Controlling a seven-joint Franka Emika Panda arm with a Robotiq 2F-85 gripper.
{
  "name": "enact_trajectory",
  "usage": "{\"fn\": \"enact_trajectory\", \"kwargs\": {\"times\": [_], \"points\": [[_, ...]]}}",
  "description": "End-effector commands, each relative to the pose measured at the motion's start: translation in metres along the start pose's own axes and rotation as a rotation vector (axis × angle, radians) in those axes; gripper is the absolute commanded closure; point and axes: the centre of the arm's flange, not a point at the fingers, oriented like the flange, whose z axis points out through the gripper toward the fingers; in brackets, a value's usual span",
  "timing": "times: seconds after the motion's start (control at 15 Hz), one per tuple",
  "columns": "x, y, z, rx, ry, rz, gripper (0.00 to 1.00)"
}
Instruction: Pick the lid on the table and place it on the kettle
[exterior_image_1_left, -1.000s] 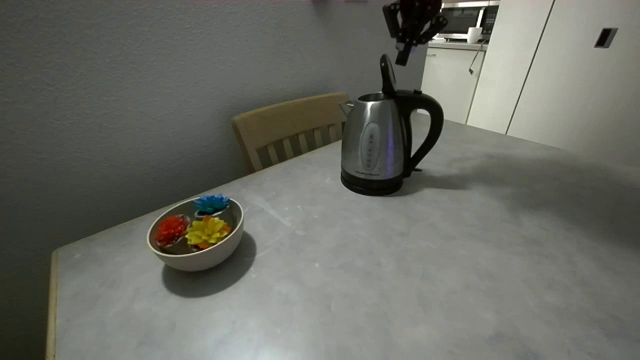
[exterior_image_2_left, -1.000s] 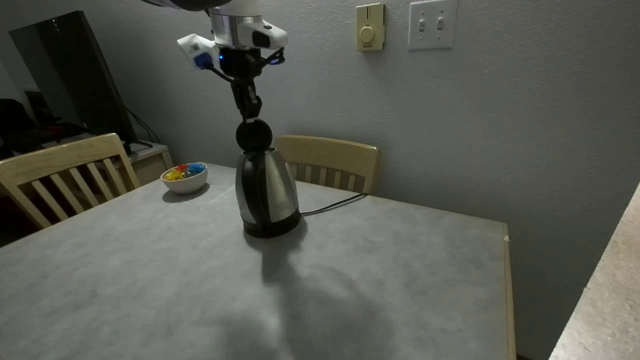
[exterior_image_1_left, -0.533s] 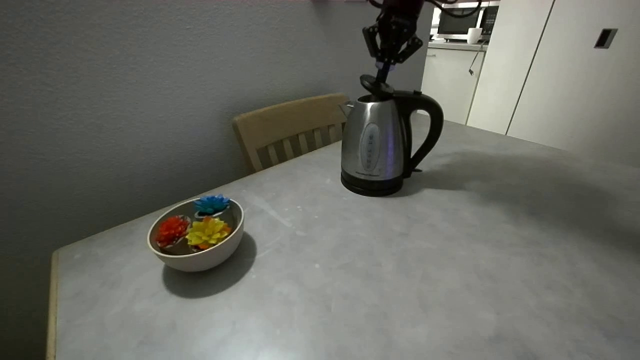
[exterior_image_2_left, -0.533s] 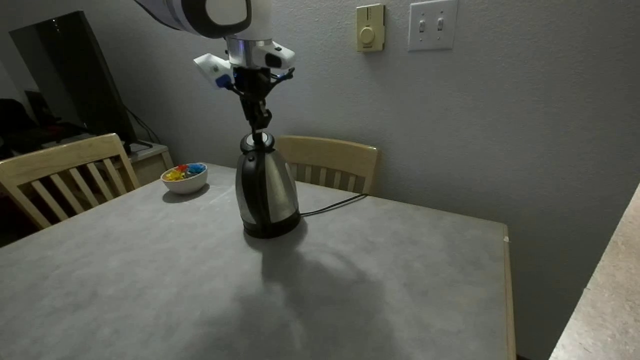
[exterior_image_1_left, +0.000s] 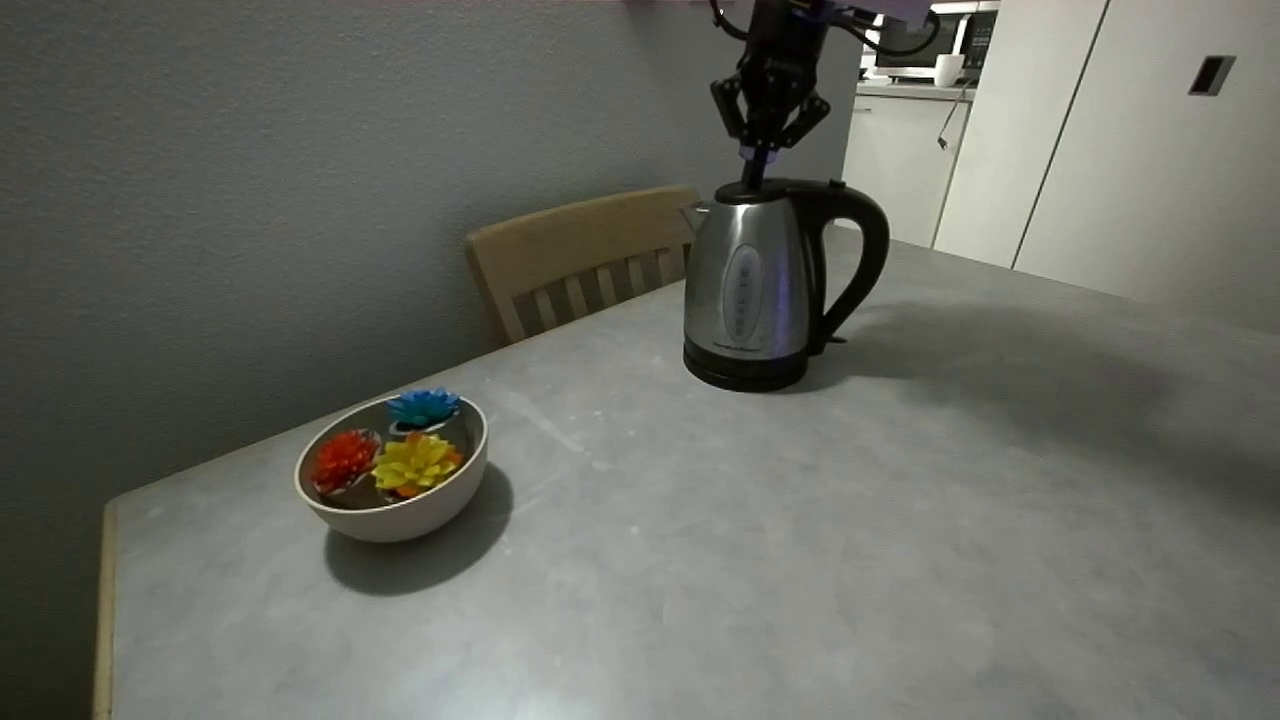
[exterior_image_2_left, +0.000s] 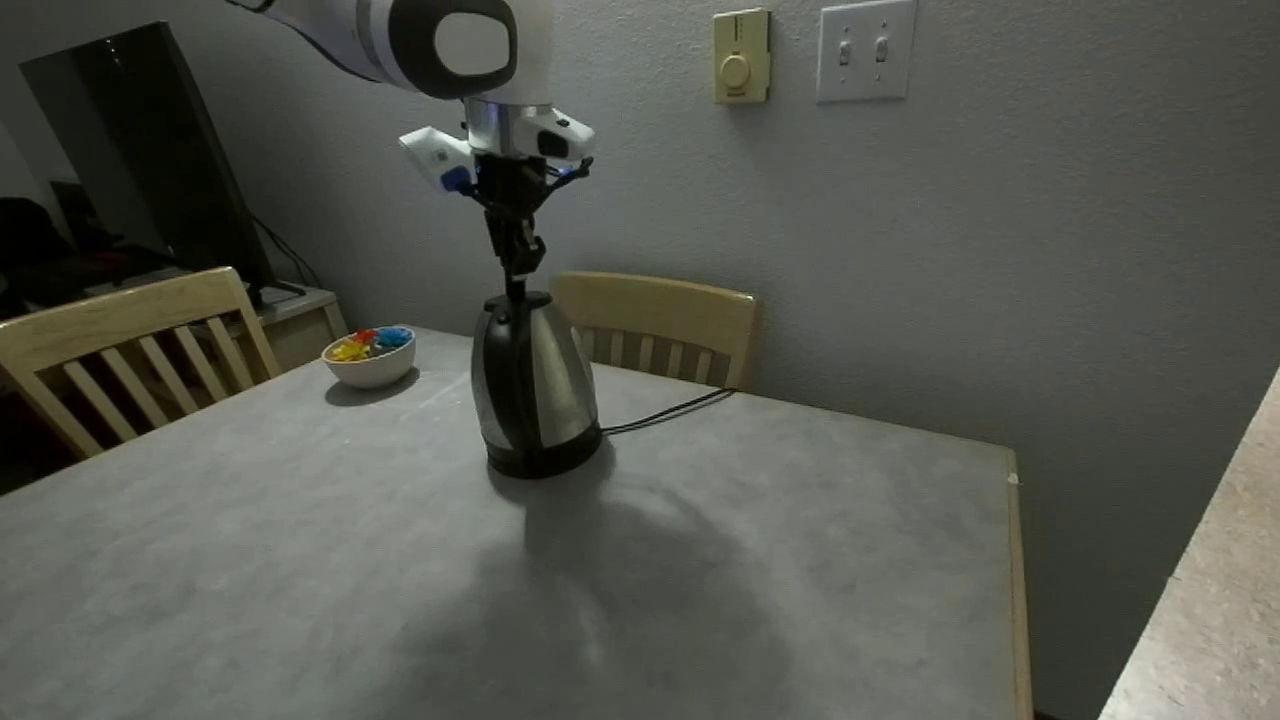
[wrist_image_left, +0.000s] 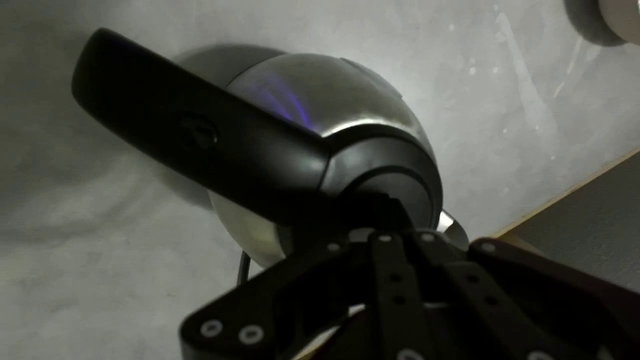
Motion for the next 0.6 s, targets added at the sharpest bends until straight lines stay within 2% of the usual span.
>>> {"fn": "enact_trajectory", "kwargs": {"times": [0.0,0.27,0.53], "points": [[0.025,0.023,0.046,-0.116,-0.094,0.092,1.00],[0.030,0.025,0.066,-0.182,-0.115,0.151,1.00],[0.017,-0.004,0.046,-0.221,-0.139,0.098,1.00]]}}
